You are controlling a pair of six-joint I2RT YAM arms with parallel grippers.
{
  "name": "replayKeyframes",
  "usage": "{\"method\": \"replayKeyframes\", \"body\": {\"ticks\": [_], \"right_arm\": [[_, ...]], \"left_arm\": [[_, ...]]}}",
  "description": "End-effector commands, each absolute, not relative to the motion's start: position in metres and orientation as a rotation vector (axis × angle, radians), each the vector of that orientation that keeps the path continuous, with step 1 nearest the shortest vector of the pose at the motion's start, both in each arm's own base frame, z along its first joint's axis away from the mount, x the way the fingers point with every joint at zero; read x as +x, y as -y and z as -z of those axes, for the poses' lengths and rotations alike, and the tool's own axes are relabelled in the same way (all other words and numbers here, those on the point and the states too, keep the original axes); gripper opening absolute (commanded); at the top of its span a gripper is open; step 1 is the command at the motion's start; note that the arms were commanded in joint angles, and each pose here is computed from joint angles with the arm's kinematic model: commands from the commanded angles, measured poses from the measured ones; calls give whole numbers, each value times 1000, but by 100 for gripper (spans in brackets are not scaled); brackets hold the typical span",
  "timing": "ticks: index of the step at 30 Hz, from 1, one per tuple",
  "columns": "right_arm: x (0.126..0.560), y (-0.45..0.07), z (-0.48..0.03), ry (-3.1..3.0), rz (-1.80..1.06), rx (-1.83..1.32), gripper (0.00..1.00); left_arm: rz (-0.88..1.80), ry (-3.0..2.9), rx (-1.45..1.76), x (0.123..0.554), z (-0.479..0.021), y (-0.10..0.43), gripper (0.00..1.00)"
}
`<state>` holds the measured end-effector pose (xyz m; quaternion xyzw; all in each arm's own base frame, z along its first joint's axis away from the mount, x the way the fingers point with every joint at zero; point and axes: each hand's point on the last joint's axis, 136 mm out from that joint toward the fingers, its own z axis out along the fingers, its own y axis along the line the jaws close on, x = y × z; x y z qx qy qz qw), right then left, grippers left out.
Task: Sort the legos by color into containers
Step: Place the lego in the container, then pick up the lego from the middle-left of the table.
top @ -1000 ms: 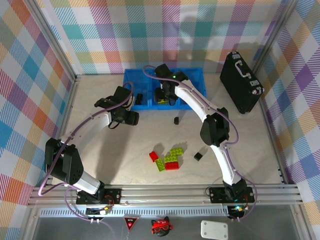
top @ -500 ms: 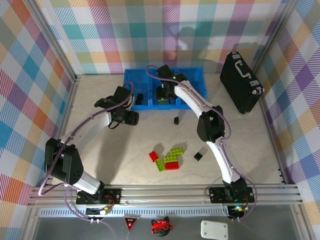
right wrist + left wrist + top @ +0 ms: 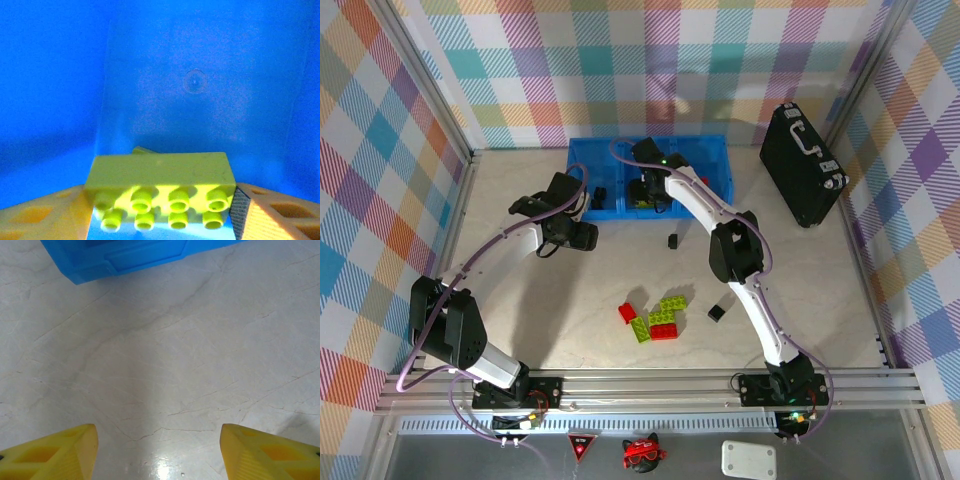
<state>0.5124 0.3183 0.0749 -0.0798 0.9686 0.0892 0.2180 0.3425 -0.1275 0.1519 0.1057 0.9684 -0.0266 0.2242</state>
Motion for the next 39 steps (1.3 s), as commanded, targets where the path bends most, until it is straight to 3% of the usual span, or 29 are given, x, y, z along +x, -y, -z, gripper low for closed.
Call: {"method": "replayKeyframes", "body": {"ticks": [1,21,39], "right_arm": [[515,-319,-130,-2598,-310,-199,73],[445,-307,-236,-2513,-398,-301,73],[344,-244,-233,-2552,-424,-282,72]], "left_arm": [[82,-2654,286,345,-157,126,66],[93,-2684,290,346,-145,129,65],[144,-2691,271,341,-147,142,65]]}}
